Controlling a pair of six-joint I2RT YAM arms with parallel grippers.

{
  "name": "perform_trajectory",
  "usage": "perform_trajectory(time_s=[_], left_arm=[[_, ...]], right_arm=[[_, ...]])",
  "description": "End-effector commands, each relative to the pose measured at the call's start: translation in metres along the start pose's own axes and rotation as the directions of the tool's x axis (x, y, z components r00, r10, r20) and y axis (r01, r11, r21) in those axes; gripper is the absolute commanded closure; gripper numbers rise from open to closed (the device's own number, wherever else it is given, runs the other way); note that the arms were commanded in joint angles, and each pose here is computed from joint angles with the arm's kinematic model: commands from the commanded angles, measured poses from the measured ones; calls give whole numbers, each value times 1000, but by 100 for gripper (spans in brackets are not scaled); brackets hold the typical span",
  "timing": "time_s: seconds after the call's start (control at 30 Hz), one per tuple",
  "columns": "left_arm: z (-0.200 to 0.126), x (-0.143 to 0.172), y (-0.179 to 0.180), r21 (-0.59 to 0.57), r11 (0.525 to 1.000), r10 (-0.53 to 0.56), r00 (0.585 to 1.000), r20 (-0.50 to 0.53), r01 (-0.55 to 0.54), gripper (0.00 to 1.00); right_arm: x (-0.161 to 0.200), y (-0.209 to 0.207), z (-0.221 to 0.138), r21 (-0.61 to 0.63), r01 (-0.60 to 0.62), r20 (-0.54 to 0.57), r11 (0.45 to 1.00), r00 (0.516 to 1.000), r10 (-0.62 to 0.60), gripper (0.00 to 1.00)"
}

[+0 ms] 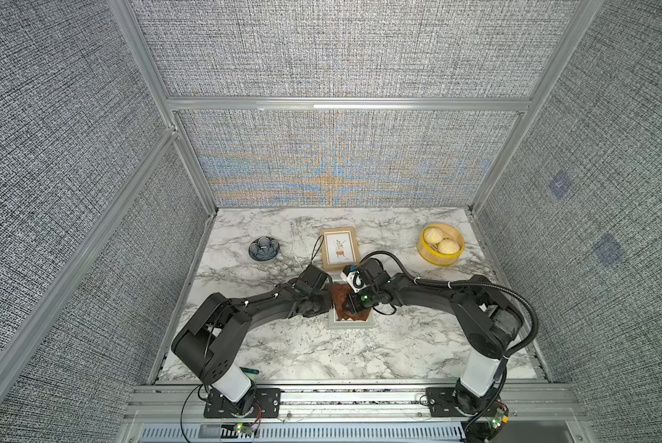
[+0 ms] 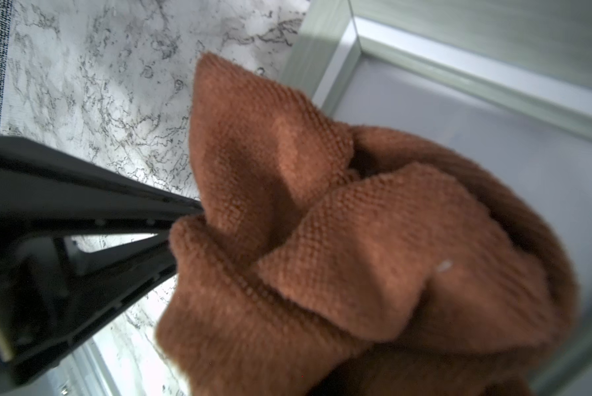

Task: Wipe the picture frame with a cloth
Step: Wipe the dirt from the picture frame.

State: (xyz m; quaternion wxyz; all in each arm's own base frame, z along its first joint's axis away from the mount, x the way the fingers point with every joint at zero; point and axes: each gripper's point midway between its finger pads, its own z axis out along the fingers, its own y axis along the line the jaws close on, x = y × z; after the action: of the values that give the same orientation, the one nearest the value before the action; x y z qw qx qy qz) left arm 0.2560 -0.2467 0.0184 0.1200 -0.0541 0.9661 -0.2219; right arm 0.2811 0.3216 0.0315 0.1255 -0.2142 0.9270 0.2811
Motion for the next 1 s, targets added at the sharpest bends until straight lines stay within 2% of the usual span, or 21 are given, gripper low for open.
perform_trajectory(time_s=[0.0, 0.13, 0.2, 0.37, 0.5, 0.6, 0.83, 0.97], left_arm=[[-3, 50, 60, -242, 970, -55, 982, -181, 9, 95], [-1, 51, 60, -240, 971, -52, 981, -187, 6, 95], [-1, 51, 60, -240, 971, -52, 981, -189, 5, 95], [-3, 51, 60, -240, 971, -52, 982, -181, 7, 96], [-5, 50, 60, -242, 970, -65, 983, -170, 23, 96], [-6, 48, 58, -238, 971, -65, 984, -164, 24, 96], [-4, 47, 57, -240, 971, -56, 984, -171, 14, 96], [-4, 47, 57, -242, 970, -56, 984, -171, 13, 96]], right_arm=[[-12, -31, 6, 120, -83, -1, 989, 996, 84, 100], [-65, -46, 14, 132, -131, 52, 983, 991, 125, 100], [-72, -50, 11, 148, -122, 59, 981, 992, 114, 100], [-52, -66, -14, 259, -90, 64, 962, 995, 76, 100], [-46, -80, -44, 364, -113, 122, 925, 990, 73, 100], [-54, -64, -44, 332, -89, 137, 939, 990, 45, 100], [-46, -4, 11, 142, 44, 10, 989, 999, -45, 100], [-31, -12, 20, 169, 10, -24, 986, 1000, -6, 100]])
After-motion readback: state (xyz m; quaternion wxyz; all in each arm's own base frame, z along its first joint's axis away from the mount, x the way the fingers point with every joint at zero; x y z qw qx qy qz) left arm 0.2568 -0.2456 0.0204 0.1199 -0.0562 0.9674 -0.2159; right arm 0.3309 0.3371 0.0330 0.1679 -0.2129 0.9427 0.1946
